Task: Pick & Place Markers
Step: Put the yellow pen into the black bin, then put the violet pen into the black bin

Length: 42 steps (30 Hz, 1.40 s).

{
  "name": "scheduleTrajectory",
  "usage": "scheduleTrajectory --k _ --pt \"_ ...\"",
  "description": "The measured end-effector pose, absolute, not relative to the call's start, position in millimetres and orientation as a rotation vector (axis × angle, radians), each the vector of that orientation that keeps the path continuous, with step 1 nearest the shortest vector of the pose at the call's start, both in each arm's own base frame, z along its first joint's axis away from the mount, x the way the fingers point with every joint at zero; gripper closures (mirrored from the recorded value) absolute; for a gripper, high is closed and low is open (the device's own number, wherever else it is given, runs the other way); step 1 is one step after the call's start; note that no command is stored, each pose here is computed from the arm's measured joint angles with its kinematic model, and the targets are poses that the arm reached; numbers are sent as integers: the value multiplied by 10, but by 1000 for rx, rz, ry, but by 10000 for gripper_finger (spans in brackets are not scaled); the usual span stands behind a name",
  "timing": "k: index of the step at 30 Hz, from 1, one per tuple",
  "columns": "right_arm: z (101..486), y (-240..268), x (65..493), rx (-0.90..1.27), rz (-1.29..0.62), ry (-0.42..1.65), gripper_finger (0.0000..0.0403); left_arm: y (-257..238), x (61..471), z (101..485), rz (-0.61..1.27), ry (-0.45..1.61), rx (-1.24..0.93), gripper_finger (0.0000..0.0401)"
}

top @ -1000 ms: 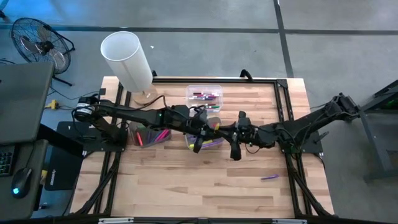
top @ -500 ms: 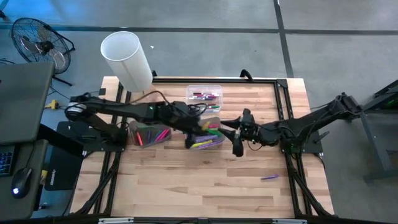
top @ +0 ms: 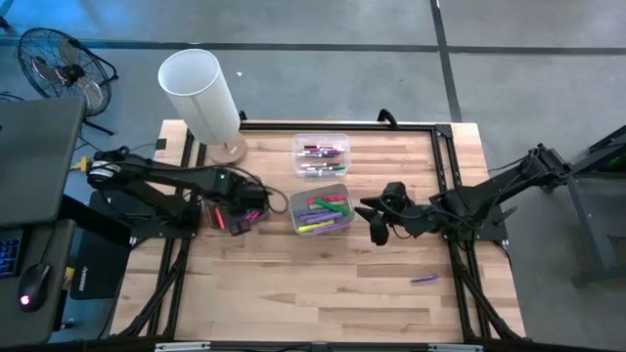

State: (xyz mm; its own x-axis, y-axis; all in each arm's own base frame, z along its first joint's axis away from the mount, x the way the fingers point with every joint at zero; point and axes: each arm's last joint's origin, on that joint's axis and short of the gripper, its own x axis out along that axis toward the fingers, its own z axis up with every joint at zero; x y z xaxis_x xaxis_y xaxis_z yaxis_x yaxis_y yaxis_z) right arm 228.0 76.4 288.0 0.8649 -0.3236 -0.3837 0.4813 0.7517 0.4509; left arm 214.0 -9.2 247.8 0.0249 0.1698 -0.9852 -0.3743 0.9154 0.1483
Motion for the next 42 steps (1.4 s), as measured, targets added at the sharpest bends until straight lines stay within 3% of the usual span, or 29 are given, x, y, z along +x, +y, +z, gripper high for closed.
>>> scheduleTrajectory --k 6,12,17,21,25,28,31,35,37,42 --pt "2913 823 2270 660 -455 229 247 -86 1973 2162 461 1614 -177 365" --pt "2942 899 2266 762 -500 125 253 -87 1922 2196 405 1598 -161 365" --pt "2827 1064 2391 863 -490 92 286 -79 1880 2279 363 1540 -118 364" --pt "2734 1263 2619 891 -458 161 334 -67 1831 2350 373 1490 -98 364" --pt "2722 1448 2921 885 -453 345 393 -63 1820 2362 356 1487 -63 357" --pt "2754 1536 3122 907 -549 553 393 -65 1825 2363 333 1486 -52 327" --pt "2741 1599 3237 939 -744 856 400 -60 1856 2355 337 1467 -22 282" --pt "2583 1700 3216 887 -1143 1203 394 -43 1888 2355 388 1429 22 223" --pt "2504 1802 3168 871 -1277 1274 388 -48 1896 2353 382 1424 4 199" --pt "2196 2044 2934 954 -1377 1271 374 -67 1828 2454 312 1363 -79 163"
